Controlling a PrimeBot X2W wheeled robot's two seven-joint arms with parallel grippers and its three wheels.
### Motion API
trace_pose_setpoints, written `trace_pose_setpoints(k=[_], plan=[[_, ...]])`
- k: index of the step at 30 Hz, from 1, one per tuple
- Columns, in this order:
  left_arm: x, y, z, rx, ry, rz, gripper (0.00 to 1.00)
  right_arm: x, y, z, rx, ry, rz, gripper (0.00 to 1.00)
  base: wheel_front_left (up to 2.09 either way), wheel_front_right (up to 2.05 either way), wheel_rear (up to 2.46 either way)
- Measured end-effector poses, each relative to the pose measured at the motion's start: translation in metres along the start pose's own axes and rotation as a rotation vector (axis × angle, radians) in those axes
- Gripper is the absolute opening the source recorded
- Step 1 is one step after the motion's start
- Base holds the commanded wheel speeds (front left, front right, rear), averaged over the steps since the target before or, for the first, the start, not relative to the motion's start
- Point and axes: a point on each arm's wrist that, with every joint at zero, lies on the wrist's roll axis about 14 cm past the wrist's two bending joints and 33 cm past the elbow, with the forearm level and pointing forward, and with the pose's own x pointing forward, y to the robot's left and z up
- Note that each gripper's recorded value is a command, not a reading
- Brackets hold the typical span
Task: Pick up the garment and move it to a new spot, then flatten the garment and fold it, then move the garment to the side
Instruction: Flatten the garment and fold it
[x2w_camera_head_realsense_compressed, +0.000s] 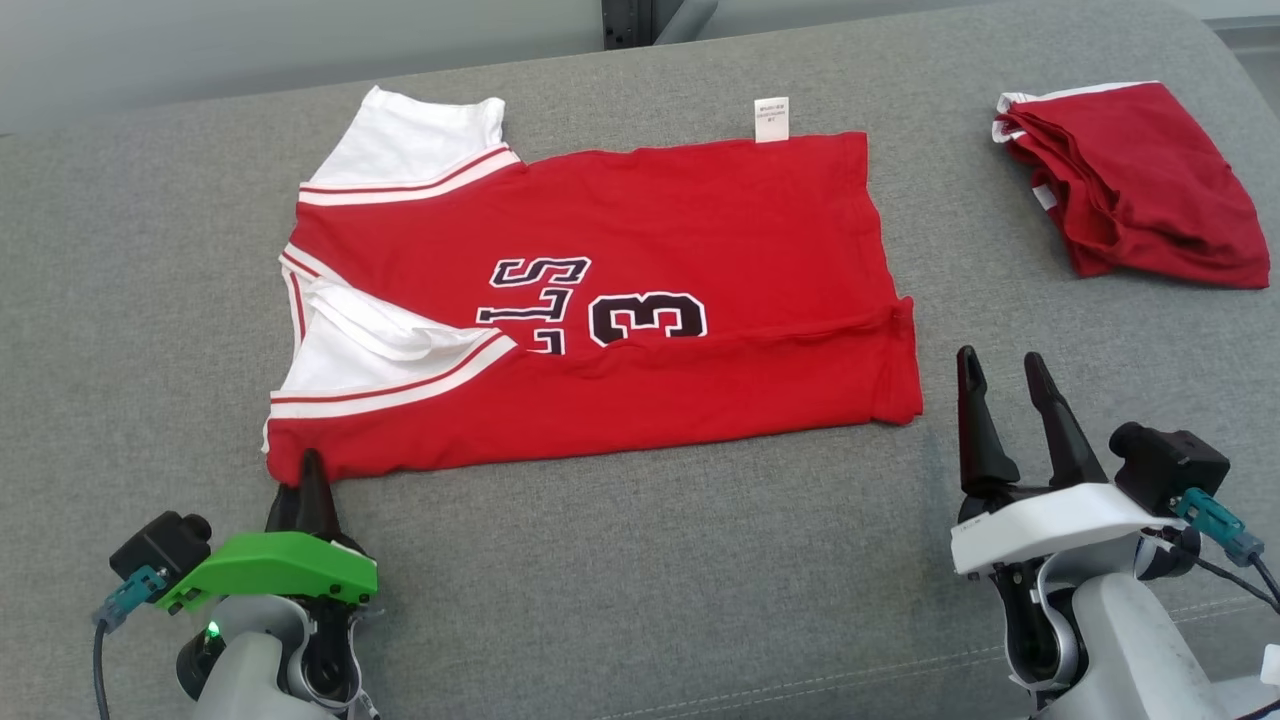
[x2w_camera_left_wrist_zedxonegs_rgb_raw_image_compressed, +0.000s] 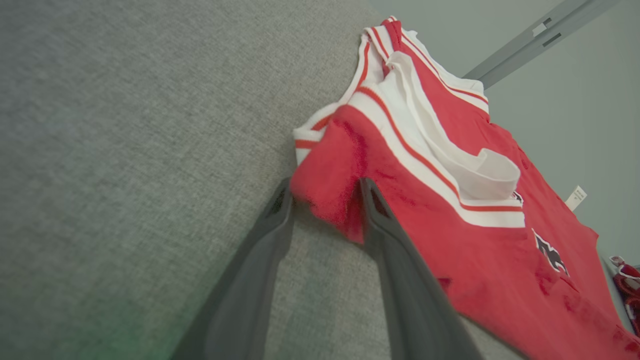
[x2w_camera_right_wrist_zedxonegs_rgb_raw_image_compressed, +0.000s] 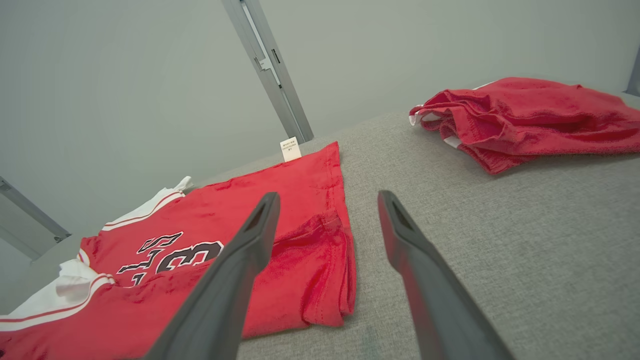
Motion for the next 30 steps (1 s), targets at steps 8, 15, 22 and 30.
trace_pose_setpoints(k=[8,15,22,30], plan=[[0.0,-0.021,0.019,0.004,-0.068,-0.07,0.0,-0.007,-0.013,-0.043,0.014,0.154,-0.047,1.0,0.0,0.0,0.0],[-0.003,-0.039,0.032,0.008,-0.109,-0.134,0.0,0.002,-0.008,-0.076,0.035,0.271,-0.047,1.0,0.0,0.0,0.0],[-0.005,-0.046,0.039,0.013,-0.134,-0.161,0.0,0.012,-0.001,-0.101,0.034,0.368,-0.041,1.0,0.0,0.0,0.0],[-0.008,-0.051,0.048,0.019,-0.168,-0.183,0.0,0.024,0.005,-0.105,0.067,0.384,-0.042,0.0,0.0,0.0,0.0]])
